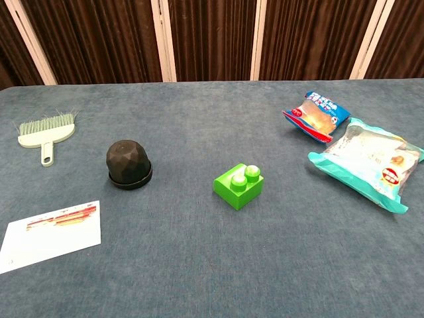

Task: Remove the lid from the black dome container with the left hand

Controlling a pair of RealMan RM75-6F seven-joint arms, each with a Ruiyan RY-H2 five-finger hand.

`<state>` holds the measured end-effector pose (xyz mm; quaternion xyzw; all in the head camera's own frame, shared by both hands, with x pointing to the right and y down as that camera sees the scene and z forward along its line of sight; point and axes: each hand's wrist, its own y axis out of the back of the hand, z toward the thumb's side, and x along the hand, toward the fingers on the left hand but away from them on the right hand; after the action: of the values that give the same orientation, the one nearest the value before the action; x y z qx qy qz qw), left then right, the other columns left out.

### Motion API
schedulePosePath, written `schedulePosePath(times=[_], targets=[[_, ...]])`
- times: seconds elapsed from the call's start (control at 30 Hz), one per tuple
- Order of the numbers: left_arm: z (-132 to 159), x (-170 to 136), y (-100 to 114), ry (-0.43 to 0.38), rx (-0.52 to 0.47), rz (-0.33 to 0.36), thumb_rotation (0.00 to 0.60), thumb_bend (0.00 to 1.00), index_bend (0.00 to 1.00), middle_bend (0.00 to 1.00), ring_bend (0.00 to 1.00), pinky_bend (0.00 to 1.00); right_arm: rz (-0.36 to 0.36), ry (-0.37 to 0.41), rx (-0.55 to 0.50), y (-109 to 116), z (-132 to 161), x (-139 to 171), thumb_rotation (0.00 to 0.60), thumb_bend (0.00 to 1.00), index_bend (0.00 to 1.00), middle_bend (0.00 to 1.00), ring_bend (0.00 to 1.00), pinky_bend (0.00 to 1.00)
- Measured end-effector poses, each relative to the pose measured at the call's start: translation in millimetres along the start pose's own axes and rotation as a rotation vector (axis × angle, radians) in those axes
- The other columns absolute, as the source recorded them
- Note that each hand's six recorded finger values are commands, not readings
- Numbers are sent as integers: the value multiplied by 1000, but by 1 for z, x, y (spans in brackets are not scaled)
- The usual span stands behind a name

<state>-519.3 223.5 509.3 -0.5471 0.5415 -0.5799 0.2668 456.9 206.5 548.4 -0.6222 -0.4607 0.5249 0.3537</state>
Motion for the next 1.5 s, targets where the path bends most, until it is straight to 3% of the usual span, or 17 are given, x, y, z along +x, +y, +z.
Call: schedulePosePath(times=[0.27,0.57,0.87,1.17,1.33,1.5], targets=[[-2,-1,1,12,-1,0,600,421,103,62,0,10,-6,-2,-3,1,-2,4,600,209,0,9,106,11],[9,-6,-1,-33,-20,-6,600,390,86,55,0,10,-16,-1,-27,4,0,3,600,209,0,9,106,11],[15,4,-18,-44,-17,-73,600,310,66,27,0,10,-7,2,-35,1,3,6,600,208,0,9,106,11],[47,29,-54,-118,-77,-219,600,278,58,28,0,9,-14,-7,-45,2,3,2,600,209,0,9,106,11],[80,54,-91,-167,-158,-325,600,275,53,36,0,5,-11,-16,-45,2,1,1,600,209,0,9,106,11],[108,71,-125,-187,-212,-342,600,261,51,38,0,0,-15,-27,-28,3,-2,-1,600,209,0,9,106,11]])
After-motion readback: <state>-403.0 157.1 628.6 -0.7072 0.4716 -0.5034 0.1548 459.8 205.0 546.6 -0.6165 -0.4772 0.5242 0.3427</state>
